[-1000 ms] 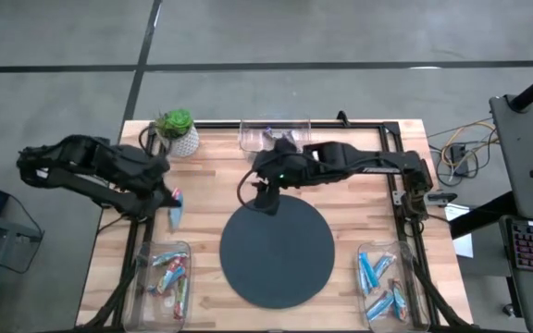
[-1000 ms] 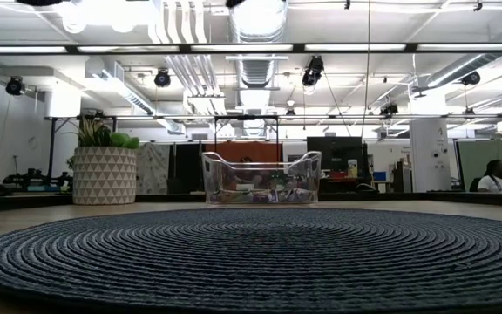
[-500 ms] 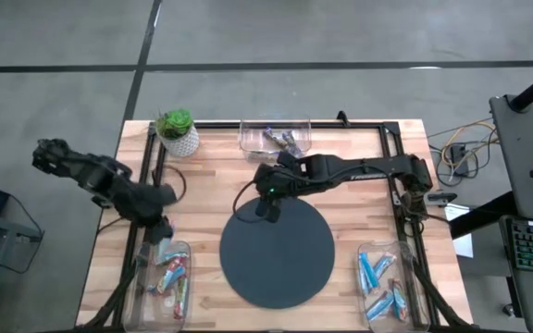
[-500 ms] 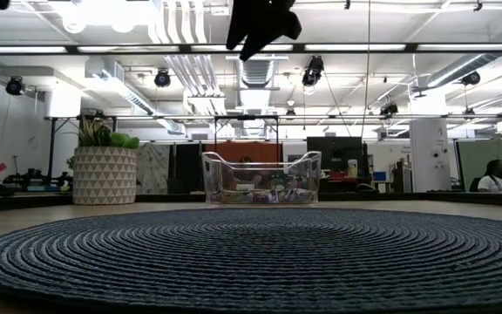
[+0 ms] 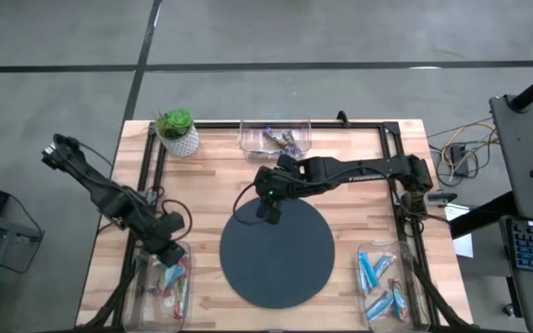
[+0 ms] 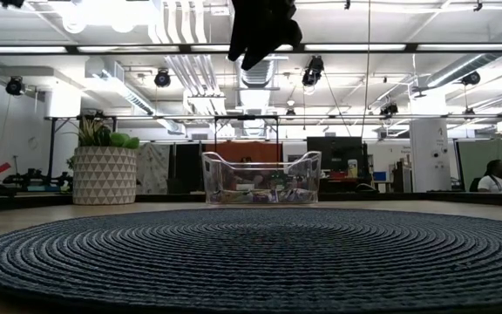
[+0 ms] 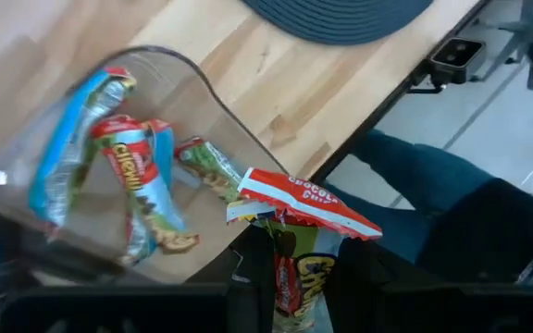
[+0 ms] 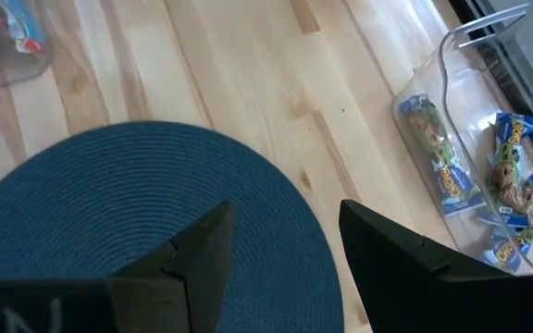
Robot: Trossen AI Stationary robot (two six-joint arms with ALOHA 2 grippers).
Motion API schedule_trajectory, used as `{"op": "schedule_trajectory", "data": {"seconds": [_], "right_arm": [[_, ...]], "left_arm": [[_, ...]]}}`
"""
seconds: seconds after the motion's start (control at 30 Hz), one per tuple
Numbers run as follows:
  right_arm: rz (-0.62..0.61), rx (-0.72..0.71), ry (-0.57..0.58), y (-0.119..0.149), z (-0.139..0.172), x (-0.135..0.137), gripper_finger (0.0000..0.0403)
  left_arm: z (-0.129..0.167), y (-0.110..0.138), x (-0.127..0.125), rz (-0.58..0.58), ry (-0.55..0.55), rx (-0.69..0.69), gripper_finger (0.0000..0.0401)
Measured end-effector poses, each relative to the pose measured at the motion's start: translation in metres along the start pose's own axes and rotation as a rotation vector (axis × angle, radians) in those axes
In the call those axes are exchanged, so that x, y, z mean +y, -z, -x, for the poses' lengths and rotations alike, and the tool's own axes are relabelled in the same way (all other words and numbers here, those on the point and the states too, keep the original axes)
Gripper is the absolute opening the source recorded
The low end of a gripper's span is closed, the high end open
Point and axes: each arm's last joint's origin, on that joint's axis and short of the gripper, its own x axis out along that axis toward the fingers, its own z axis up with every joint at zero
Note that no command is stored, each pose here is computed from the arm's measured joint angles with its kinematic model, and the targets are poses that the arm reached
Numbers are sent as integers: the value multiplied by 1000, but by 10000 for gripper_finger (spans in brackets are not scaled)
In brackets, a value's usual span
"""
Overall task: Pick and place Granola Bars by type
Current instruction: Put the red granola bar into the bottom left transparent bin, then return to Home Position
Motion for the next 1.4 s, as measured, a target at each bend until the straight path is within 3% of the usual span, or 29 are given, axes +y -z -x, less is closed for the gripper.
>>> {"op": "schedule_trajectory", "data": {"seconds": [0.33,0.53,0.97,1.4], "right_arm": [[-1,-2,-2,0,0,0,192],[-2,-7,-5,-1,0,0,192],[-14,-33,-47,-4,0,3,192],[-21,-45,-59,-6,0,3,192]], "left_arm": [[-36,3,26,130,-109,127,53],[-38,4,29,113,-126,144,66],[-44,4,38,113,-169,148,163],[-44,7,39,95,-186,238,168]]}}
